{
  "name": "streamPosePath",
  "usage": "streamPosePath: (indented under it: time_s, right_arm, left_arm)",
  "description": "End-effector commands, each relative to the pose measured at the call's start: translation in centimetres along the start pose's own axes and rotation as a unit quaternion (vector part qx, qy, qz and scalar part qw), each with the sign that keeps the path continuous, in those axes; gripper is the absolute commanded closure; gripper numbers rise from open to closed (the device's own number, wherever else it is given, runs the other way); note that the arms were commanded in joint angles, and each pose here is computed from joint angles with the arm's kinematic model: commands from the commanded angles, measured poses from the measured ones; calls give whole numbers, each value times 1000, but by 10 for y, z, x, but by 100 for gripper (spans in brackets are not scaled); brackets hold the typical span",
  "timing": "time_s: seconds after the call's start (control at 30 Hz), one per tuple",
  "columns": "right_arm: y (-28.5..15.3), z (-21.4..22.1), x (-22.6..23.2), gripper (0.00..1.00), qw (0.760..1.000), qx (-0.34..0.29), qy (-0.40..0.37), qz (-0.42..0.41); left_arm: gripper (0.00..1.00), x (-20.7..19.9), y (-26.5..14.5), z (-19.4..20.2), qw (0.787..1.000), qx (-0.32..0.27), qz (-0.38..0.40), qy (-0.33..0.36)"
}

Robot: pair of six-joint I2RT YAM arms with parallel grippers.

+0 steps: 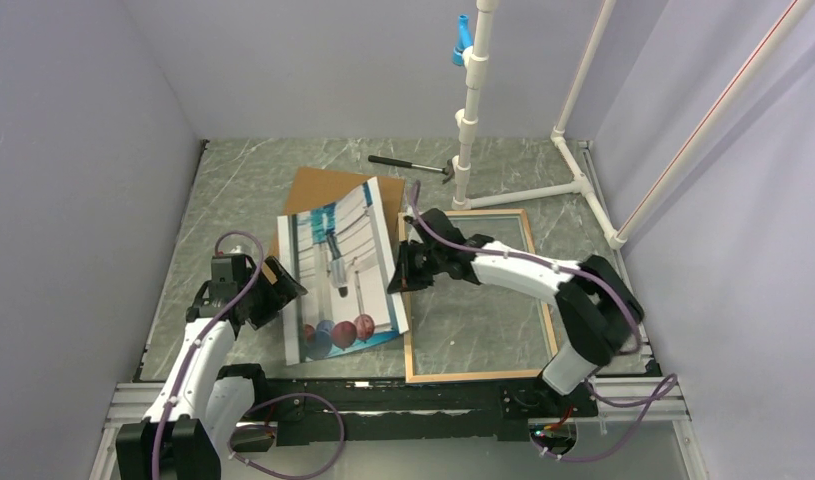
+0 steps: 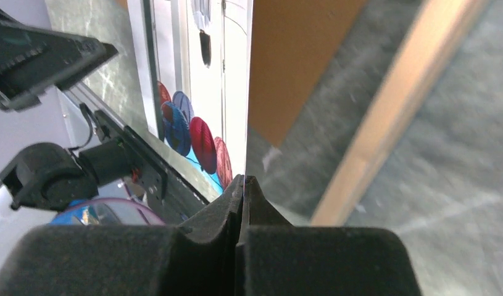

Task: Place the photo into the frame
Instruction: Move the photo to the center of the board, then pick up the photo at the center of the board.

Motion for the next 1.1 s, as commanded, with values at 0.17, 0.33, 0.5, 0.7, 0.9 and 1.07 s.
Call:
streamPosePath:
  time_s: [0.17,0.33,0.5,0.7,0.9,1.07]
  right_arm:
    - [-61,58,-23,100,998,-18,-2,63]
    - [-62,79,-41,50,994,-2,0,109]
    - [-63,63,-53,27,989,-8,-10,150]
    - [-64,37,-77,29,998,-36,19,50]
    - [-58,23,-76,33,998,-48,10,-35]
    - [-47,15,-73,42,994,-61,21,-84]
  left_arm:
    - [7,-13,-8,-6,999,-3,33,22]
    - [7,-12,-6,-4,999,2,34,22]
    - [8,-13,-7,-3,998,6,46,29]
    - [9,-20,-9,-1,994,15,100,49]
    - [11,-36,-15,1,980,39,181,70]
    - [11,-50,-24,0,970,40,224,89]
Point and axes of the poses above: each gripper's point midway between its finger pads, its own y axis out along the fingers, its own x axis along the line the jaws close on, z = x × y, the point moved 10 cm from there along -y, back along the fingers, and after that the axes turned 11 degrees about -y, right-handed, at the moved point
